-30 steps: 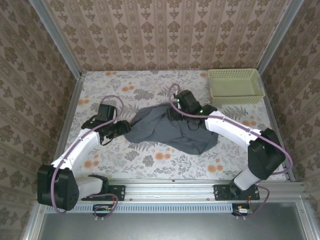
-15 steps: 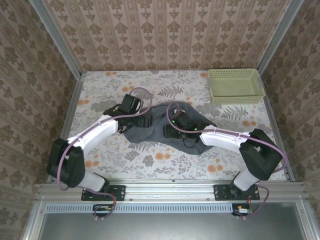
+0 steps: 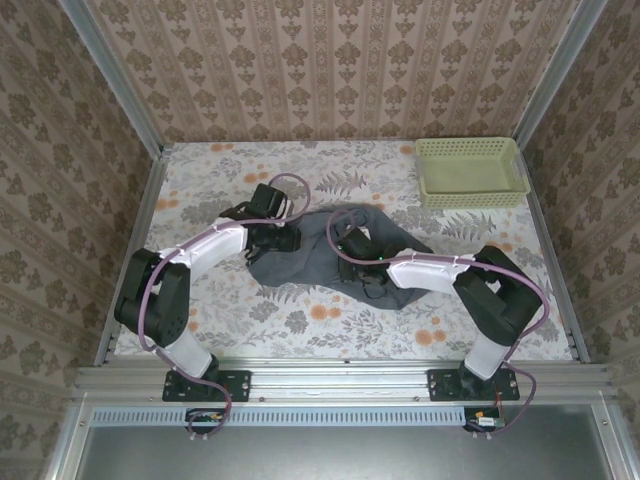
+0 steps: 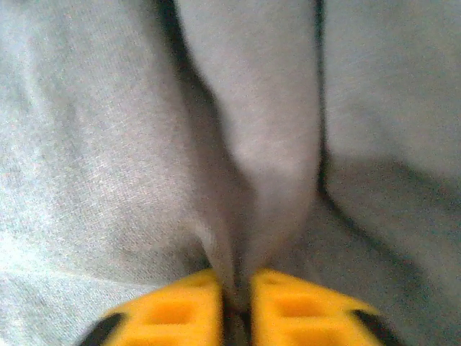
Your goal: Fold the inside-out t-shirt
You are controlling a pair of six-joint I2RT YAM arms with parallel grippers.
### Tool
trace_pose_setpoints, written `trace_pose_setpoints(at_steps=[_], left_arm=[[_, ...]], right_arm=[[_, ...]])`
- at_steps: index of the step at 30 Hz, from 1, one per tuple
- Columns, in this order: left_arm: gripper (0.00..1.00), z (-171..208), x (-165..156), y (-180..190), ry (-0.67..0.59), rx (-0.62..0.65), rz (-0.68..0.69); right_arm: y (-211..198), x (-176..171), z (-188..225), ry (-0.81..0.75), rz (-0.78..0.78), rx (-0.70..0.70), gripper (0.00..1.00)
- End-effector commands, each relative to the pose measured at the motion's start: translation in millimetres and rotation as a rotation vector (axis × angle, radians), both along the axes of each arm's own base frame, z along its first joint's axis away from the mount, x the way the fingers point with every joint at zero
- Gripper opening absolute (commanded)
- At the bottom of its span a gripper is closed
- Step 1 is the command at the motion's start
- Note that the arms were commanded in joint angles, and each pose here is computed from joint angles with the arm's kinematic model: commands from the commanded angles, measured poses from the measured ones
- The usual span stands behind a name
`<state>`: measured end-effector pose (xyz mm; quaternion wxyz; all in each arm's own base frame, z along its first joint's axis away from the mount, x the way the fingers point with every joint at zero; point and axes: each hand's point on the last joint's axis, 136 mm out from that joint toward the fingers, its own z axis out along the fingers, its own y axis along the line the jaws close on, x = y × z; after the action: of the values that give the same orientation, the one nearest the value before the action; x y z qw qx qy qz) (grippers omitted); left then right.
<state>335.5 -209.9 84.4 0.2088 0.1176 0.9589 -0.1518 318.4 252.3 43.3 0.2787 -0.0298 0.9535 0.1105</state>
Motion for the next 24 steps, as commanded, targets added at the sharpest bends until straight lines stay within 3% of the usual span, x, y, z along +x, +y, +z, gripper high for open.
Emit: trace_pose_setpoints(at_steps=[1, 3, 5, 8, 17, 20, 23, 24], left_arm=[[0.25, 8.8, -0.9, -1.6, 0.000, -0.031, -0.005], [0.09, 12.9, -3.0, 1.1, -0.003, -0.031, 0.007], [0.00, 20.9, -5.9, 3.6, -0.019, -0.042, 0.018], [0.00, 48.5, -14.0, 7.8, -0.077, -0.095, 0.047], [0.00, 168.4, -58.1, 52.1, -0.421, -0.324, 0.174], [0.00, 162.8, -57.3, 73.9, -0.422, -0.315, 0.262], [0.00, 123.3, -46.5, 79.0, -0.277, -0.307, 0.305], [0.00, 109.8, -42.4, 76.7, -0.230, -0.311, 0.305]], right_arm=[[-20.5, 6.6, 24.4, -0.070, -0.032, -0.081, 0.00], [-31.1, 6.8, 31.5, -0.088, -0.041, -0.101, 0.00], [-40.5, 7.7, 41.2, -0.117, -0.051, -0.111, 0.00], [-57.0, 9.5, 58.7, -0.153, -0.075, -0.113, 0.00], [-110.2, 12.7, 135.2, -0.303, -0.117, -0.036, 0.00], [-116.9, 15.4, 134.3, -0.298, -0.111, -0.047, 0.00], [-117.8, 22.8, 107.0, -0.213, -0.110, -0.080, 0.00], [-115.1, 26.3, 96.1, -0.187, -0.100, -0.094, 0.06]])
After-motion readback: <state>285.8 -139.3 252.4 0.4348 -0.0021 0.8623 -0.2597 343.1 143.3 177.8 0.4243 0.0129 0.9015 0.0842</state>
